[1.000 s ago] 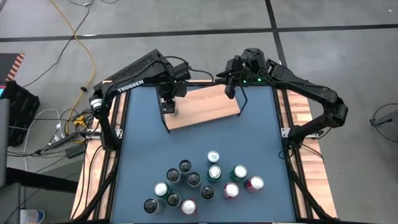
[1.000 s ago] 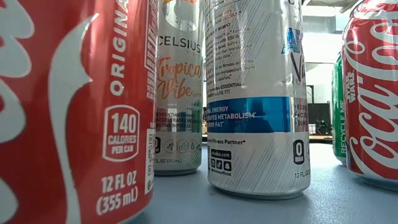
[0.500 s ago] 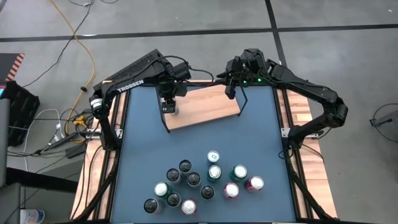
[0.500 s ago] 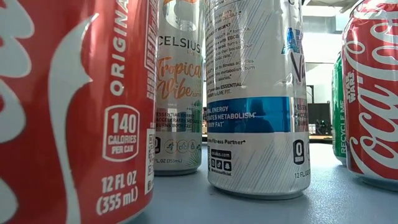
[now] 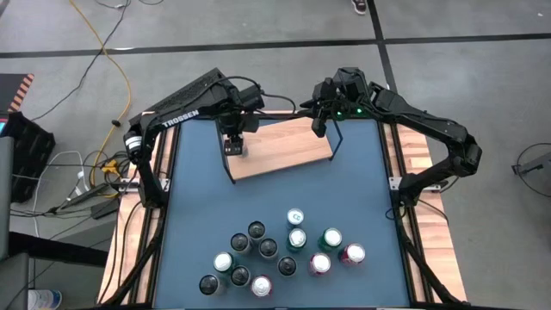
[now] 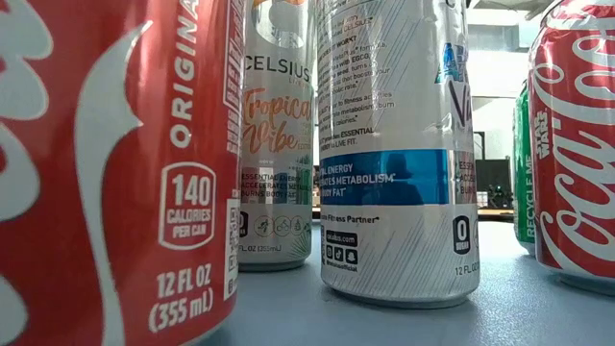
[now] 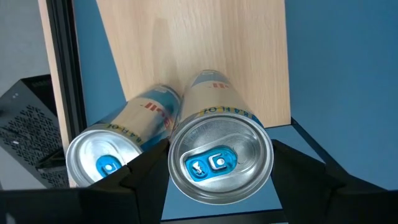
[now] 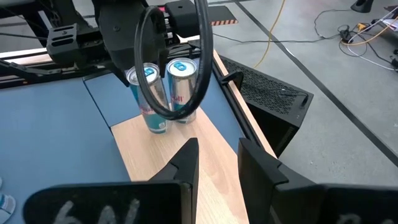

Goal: Place canned beverage on shelf
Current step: Put the bottom blue soda can on the shelf aligned with the other blue soda can

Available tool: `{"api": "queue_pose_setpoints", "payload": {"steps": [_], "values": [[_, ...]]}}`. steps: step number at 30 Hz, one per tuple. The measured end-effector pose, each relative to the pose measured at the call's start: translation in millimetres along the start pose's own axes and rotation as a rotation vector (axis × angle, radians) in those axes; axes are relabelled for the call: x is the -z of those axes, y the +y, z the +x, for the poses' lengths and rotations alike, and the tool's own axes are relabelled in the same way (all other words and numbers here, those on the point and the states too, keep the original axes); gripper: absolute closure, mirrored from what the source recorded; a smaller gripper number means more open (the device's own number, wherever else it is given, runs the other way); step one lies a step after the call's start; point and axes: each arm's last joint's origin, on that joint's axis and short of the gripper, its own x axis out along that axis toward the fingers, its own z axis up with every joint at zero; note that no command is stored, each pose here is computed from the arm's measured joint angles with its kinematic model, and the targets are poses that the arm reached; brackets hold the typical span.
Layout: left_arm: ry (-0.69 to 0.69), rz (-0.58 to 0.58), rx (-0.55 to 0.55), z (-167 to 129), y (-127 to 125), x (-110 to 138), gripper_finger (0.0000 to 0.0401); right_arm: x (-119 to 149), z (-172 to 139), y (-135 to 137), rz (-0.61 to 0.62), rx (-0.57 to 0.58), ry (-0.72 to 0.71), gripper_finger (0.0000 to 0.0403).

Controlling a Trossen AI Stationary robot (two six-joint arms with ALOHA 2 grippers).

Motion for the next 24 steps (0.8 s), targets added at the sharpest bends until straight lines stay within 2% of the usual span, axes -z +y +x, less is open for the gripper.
{"api": "queue_pose_setpoints", "payload": {"steps": [11, 16, 24], "values": [[-0.004, -0.001, 0.007, 4, -1, -1, 0.0177, 0, 0, 0, 0.001, 0.000, 0.000, 0.0307], [0.075, 0.025, 0.008, 20, -11, 4, 0.0177, 1, 0, 0, 0.016, -0.001, 0.007, 0.0307], [0.043, 0.015, -0.016, 16, -8, 6, 0.0177, 1, 0, 0, 0.017, -0.001, 0.009, 0.0307]]}}
